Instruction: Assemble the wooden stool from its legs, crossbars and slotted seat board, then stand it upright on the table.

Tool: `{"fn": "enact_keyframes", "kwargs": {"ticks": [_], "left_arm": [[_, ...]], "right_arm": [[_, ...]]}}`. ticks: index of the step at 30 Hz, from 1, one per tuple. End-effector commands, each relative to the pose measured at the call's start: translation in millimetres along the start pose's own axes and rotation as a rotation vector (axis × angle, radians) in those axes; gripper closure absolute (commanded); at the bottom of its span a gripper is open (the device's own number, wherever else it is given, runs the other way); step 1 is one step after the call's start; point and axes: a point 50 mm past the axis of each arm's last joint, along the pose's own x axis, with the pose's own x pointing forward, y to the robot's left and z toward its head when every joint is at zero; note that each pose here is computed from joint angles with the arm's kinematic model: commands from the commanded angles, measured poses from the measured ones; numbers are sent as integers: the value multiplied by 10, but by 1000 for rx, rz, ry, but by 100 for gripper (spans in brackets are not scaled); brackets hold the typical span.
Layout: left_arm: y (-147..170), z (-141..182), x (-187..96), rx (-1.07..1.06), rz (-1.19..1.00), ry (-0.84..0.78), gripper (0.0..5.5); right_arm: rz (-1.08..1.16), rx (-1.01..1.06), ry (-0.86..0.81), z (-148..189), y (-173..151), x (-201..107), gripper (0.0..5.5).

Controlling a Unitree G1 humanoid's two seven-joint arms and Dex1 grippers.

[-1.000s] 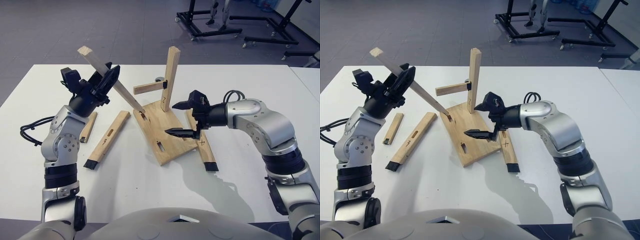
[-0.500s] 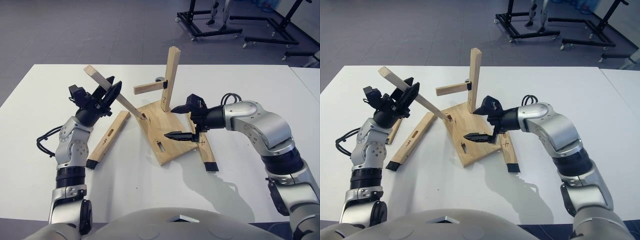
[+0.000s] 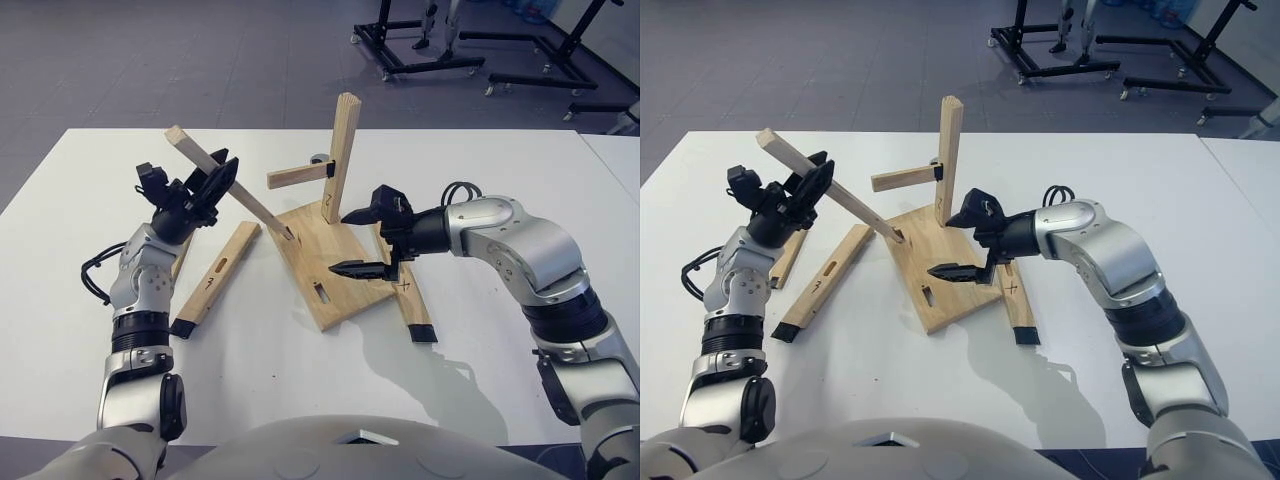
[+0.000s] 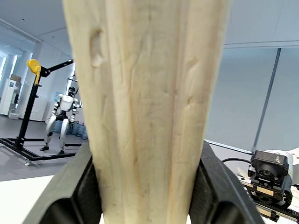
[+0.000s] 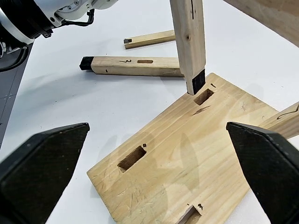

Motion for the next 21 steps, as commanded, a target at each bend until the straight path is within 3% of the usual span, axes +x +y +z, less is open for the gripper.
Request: {"fn": "enact_keyframes", "kwargs": {"ticks": [1,21], "left_arm": [[48,32,81,25,-35,35,349],[192,-96,99,-18,-51,59,349]], "right_arm": [[2,-17,-5,50,6,5,10],[19,-17,-8,44,46,43,10]]}}
